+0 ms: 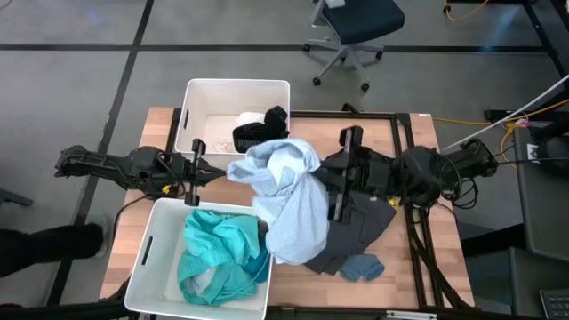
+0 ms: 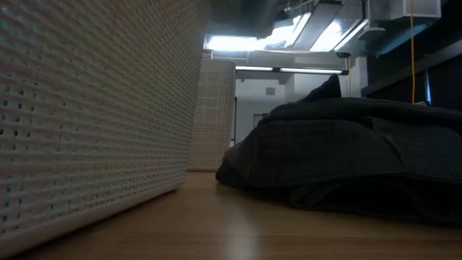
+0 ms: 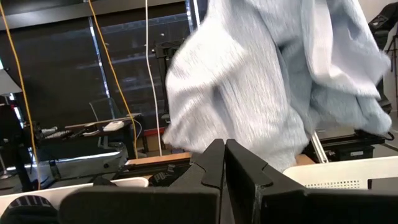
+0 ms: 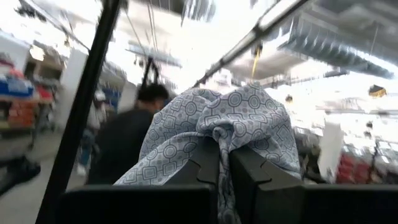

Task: Sort clothes
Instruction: Put the blue polo shirt into the bottom laundry organizer

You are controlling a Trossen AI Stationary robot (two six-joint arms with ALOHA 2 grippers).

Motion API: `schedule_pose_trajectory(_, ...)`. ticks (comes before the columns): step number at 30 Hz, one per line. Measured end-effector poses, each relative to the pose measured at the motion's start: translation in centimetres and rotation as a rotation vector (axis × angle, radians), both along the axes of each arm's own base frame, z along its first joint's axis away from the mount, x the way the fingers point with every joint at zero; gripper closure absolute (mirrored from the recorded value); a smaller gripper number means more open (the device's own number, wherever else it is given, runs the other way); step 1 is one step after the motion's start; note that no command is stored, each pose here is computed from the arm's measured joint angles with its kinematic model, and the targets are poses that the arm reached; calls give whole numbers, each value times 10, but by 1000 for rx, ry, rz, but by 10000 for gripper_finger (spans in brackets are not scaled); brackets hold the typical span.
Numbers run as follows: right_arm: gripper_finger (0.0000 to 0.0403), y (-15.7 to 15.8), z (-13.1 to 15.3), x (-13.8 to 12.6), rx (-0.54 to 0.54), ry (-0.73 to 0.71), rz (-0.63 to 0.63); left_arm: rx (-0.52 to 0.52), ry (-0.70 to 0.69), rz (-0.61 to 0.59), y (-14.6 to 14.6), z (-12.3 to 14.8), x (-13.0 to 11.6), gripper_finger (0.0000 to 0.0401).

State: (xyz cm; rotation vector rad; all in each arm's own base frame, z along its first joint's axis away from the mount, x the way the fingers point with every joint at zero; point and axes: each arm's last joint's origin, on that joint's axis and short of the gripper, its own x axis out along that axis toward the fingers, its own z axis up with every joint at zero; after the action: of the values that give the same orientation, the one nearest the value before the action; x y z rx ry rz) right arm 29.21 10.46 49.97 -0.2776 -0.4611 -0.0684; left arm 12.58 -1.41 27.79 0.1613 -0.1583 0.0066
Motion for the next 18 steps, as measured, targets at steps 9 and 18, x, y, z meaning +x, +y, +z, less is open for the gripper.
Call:
schedule_pose_trajectory(9, 385, -7, -2, 18, -20, -139, 119, 8, 0, 1, 0, 0, 0, 396)
schedule_pose_trajectory(18, 385, 16, -13, 74, -78, -174, 240, 9, 0, 2, 0, 0, 0, 396)
